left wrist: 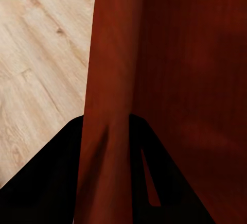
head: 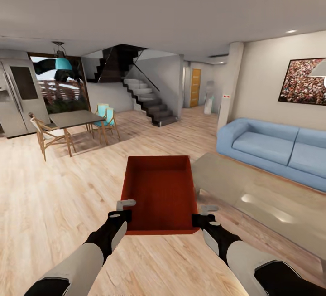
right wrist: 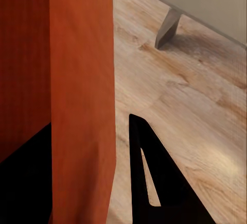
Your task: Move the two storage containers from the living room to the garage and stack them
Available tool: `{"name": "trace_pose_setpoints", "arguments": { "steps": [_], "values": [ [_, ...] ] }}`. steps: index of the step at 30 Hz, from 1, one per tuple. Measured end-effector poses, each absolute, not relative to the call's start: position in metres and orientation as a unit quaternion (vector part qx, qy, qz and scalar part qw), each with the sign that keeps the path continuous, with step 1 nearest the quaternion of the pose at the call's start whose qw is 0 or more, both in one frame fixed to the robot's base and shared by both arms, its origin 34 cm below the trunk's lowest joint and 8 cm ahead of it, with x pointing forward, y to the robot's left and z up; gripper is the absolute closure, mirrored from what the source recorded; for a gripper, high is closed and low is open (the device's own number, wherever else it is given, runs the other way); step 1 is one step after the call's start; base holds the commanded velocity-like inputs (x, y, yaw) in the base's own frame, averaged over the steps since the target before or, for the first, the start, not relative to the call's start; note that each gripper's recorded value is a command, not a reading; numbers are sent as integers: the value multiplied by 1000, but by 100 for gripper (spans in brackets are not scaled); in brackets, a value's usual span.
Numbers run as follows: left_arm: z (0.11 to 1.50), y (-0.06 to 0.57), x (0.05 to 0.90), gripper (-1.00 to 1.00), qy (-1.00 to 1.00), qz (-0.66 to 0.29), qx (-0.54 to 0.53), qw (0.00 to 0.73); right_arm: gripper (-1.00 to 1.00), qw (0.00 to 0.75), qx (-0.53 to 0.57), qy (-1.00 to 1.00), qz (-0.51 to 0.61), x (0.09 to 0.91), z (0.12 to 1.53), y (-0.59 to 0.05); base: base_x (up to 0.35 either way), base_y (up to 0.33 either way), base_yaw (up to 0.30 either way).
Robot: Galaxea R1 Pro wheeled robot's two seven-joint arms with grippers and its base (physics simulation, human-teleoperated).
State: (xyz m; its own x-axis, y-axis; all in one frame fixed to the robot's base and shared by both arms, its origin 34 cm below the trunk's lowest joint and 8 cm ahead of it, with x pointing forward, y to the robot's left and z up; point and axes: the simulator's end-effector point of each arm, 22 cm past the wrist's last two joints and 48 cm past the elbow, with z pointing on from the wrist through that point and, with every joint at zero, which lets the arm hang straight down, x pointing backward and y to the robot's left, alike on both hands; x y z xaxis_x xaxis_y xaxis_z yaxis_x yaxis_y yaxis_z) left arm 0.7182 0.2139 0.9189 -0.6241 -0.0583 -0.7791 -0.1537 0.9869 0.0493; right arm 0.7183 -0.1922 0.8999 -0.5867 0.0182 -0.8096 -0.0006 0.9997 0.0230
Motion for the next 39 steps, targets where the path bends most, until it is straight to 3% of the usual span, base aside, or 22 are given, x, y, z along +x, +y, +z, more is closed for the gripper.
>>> {"name": "trace_pose_setpoints", "arguments": {
  "steps": [29,39],
  "values": [
    [919,213,718,100,900,56,-59,429,100,454,5,891,11,718,900,-193,2,0,300],
    [920,213,718,100,899,56,-58,431,100,456,5,890,11,718,901,-193,264,0,90]
  ]
}}
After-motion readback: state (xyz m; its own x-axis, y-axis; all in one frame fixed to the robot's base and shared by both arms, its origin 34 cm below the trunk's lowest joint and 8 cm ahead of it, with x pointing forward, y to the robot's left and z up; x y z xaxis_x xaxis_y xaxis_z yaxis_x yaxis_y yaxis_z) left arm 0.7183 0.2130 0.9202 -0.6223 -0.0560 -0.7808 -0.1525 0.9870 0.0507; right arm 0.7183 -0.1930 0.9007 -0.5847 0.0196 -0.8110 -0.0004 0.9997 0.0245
